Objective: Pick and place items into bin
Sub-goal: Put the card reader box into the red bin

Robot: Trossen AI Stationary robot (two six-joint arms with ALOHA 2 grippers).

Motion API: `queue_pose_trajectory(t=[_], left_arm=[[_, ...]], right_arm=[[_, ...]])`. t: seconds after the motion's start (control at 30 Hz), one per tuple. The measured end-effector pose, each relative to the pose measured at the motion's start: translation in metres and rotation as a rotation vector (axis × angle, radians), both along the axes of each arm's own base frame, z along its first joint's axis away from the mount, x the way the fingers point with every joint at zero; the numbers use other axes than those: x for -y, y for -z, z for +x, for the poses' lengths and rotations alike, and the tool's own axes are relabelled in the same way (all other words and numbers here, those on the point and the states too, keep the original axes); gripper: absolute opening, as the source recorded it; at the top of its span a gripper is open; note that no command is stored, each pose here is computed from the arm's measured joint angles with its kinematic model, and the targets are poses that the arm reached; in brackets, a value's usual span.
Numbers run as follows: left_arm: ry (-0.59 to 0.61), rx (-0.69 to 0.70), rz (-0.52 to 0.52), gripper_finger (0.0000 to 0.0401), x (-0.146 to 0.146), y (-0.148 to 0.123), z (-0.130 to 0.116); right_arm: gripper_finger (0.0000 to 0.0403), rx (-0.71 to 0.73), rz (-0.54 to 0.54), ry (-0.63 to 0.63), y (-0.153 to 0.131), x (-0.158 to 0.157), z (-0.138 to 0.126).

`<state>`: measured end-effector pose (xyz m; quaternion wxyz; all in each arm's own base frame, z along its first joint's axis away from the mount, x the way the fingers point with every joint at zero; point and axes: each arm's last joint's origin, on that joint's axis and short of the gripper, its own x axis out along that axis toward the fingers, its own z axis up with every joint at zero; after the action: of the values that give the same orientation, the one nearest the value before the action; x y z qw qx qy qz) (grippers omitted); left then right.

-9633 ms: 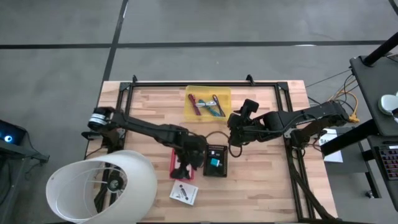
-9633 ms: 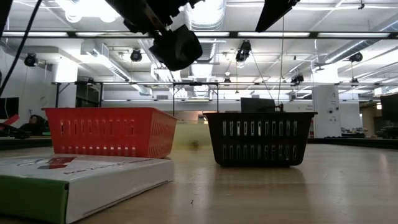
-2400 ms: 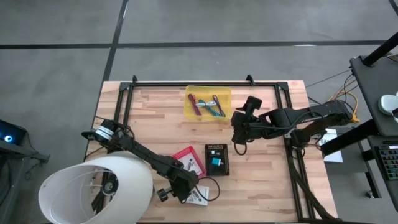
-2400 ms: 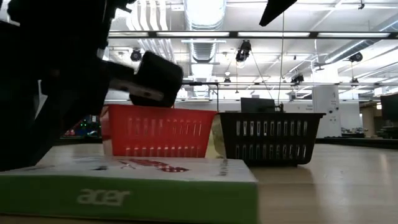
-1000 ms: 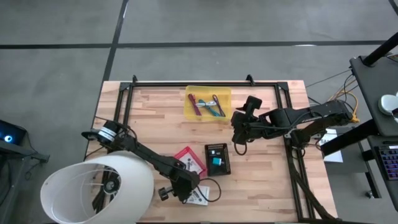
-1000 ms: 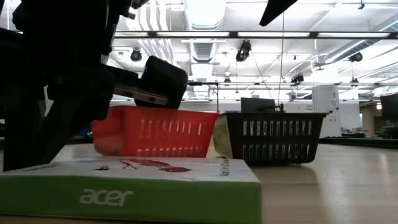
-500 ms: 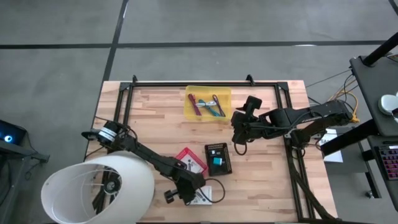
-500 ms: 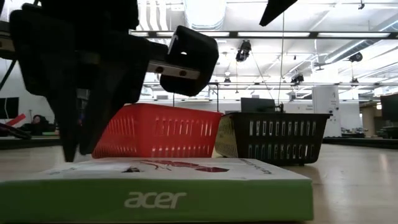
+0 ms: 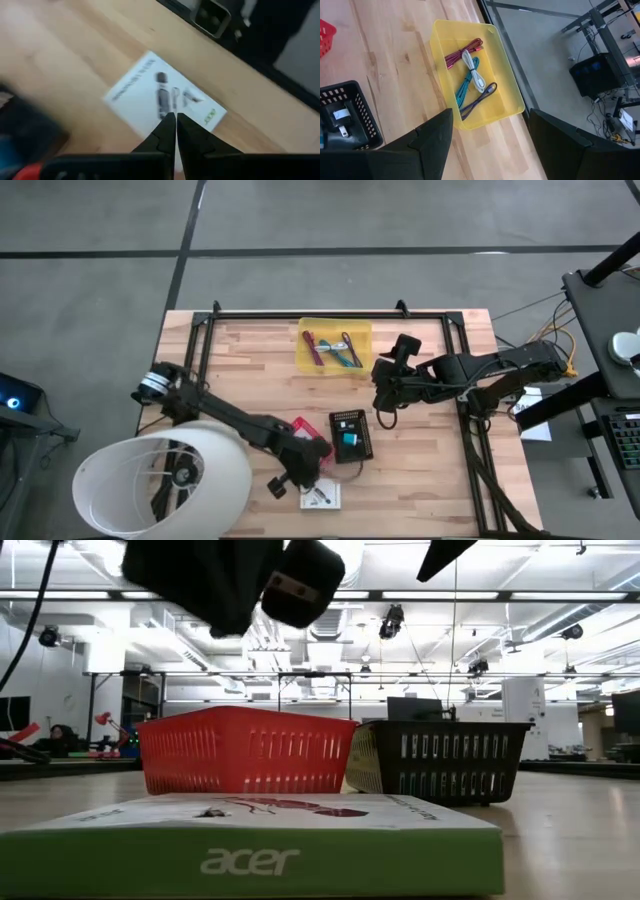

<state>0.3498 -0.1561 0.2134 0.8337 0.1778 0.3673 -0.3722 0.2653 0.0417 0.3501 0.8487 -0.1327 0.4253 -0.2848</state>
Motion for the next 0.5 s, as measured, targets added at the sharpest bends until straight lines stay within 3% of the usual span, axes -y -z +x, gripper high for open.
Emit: queue_pose_trajectory(t=[0.27,0.5], left_arm=[[-0.180,-0.002,-0.111,0.0000,-0.029,-0.034,-0.004],[-0.416,0.021,-0.220,0.0000,-0.072,-0.077,-0.017]], right_arm=[[0.0247,0.002,0.002,0.001,0.000,0.000,0.000],[0.0247,0.015,0.012,0.015,0.000,0.000,0.000]])
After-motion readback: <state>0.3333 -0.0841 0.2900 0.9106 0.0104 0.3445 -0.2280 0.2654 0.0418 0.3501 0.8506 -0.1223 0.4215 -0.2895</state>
